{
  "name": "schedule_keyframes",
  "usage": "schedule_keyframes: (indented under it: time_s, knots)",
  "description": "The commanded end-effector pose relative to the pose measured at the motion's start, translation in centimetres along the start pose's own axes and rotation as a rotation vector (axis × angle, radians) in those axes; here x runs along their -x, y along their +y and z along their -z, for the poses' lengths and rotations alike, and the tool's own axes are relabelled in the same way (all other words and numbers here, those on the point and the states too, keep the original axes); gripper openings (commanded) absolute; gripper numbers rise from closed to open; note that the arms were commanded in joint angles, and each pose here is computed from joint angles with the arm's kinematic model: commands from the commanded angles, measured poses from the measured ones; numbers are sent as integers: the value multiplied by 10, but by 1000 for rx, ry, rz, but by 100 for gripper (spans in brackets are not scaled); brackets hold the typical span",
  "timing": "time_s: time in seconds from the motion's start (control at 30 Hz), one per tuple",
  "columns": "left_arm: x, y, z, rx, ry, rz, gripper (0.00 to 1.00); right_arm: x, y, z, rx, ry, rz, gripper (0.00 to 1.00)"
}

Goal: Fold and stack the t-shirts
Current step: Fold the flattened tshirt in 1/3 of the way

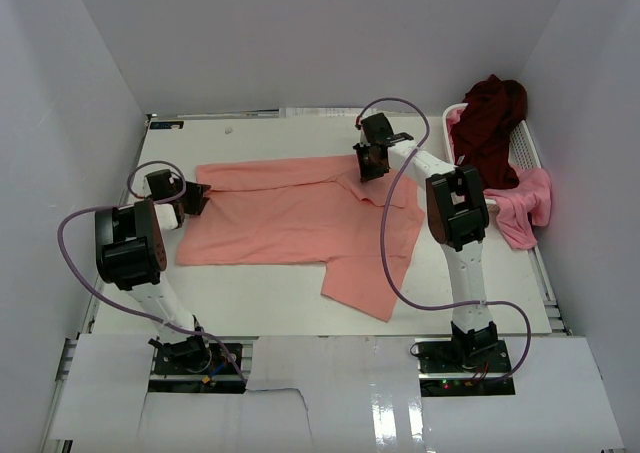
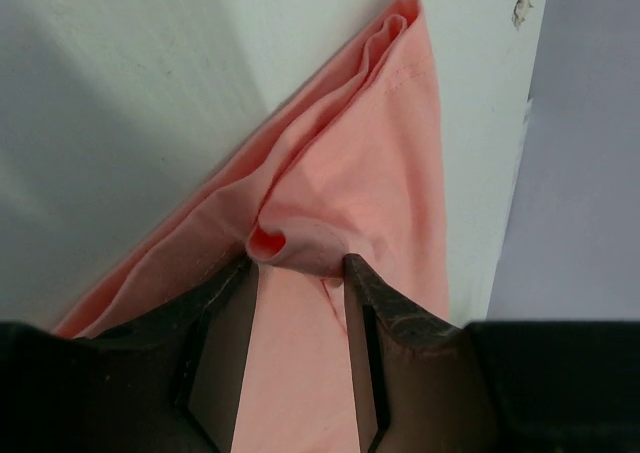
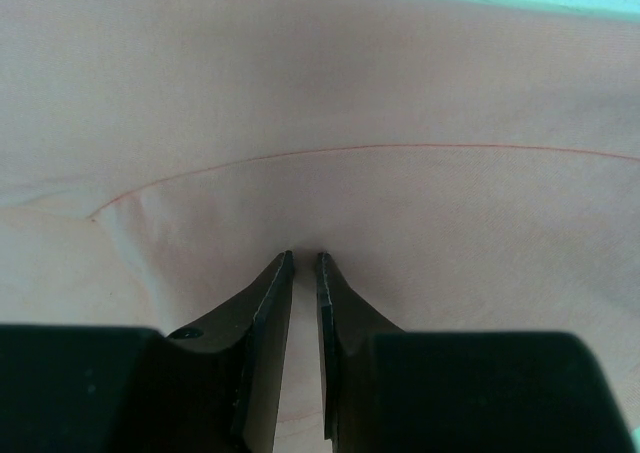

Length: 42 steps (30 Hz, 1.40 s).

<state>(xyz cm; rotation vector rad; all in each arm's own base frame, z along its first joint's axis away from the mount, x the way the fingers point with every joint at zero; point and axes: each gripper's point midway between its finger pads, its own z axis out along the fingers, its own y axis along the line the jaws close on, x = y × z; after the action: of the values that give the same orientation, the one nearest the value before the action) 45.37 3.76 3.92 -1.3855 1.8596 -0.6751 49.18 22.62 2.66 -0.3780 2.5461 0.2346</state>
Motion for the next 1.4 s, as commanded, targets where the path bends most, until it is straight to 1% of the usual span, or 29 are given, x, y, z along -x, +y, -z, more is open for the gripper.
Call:
schedule_keyframes:
  time_s: [0.0,0.07,0.27,0.53,0.8,1.23,1.37]
  knots:
    - [9,-10,-7,-34,-26,21,50,-22,0,-12,1,54,2,22]
    - [12,-12,-11,-37,-32,17,49,-21,-1,-11,-1,52,3,22]
    - [20,-19,-12,-49,-69,-5,49,-23,-4,-12,-8,56,4,21]
    - [29,-33,0,-88,-87,-16,49,-23,-6,-12,-14,56,4,21]
    - [31,-39,14,-109,-100,-4,50,-23,-8,-13,-15,58,3,21]
    - [26,-33,-8,-93,-52,21,50,-21,-9,-12,-15,55,4,21]
    - [29,-34,-8,-92,-66,17,50,-19,-10,-11,-14,50,1,21]
